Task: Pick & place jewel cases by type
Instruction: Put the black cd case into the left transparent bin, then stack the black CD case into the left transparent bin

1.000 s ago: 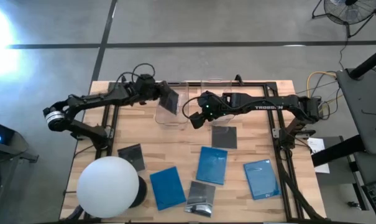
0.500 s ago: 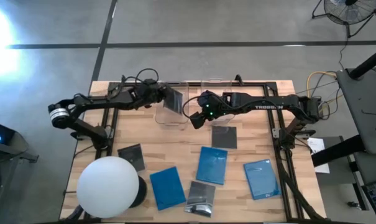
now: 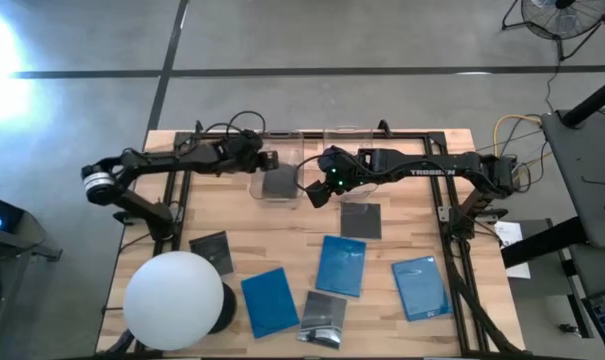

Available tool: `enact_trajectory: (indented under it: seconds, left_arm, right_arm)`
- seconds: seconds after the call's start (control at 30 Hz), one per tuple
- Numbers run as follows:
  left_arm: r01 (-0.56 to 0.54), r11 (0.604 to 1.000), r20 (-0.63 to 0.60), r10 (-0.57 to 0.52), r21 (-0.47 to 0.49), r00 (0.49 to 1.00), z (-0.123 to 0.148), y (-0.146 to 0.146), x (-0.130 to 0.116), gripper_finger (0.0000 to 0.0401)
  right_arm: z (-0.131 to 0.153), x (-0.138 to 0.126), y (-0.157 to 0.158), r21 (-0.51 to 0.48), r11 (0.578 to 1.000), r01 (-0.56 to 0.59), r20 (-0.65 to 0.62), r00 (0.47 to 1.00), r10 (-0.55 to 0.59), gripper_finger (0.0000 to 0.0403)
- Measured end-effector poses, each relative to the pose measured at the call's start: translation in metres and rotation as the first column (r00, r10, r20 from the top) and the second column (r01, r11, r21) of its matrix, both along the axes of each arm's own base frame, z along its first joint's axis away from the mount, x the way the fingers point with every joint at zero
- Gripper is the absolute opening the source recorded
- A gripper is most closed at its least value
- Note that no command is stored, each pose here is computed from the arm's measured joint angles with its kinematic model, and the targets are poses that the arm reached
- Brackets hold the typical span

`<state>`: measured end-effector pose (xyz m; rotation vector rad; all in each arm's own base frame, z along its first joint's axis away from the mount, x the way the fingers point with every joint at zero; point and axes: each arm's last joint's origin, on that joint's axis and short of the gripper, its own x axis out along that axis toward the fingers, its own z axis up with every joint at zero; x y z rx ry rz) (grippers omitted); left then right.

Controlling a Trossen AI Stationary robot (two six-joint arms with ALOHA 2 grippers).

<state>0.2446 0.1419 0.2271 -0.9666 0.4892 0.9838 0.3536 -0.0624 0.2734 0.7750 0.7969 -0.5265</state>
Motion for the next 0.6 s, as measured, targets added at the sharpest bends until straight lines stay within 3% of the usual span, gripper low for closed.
enact_trajectory:
  seconds: [0.13, 0.27, 0.43, 0.6]
  left_arm:
    - [0.163, 0.985, -0.19, -0.148, 0.062, 0.971, 0.031, -0.006, -0.012, 0.0105]
    - [0.37, 0.926, -0.329, -0.327, 0.077, 0.886, 0.057, -0.015, -0.02, 0.0106]
    - [0.538, 0.838, -0.418, -0.521, -0.087, 0.744, 0.061, -0.026, -0.032, 0.0106]
    - [0.549, 0.809, -0.471, -0.575, -0.209, 0.669, 0.051, -0.034, -0.041, 0.0106]
  right_arm:
    - [0.0, 0.0, 0.0, 0.0, 1.0, 0.0, -0.003, 1.0, 0.0, 0.0226]
    - [0.0, 0.0, 0.0, -0.006, 1.0, -0.008, -0.005, 1.0, 0.008, 0.0226]
    - [0.0, 0.0, 0.0, -0.018, 1.0, -0.025, -0.009, 1.0, 0.025, 0.0226]
    - [-0.001, -0.001, 0.0, -0.023, 0.999, -0.036, -0.024, 0.999, 0.035, 0.0226]
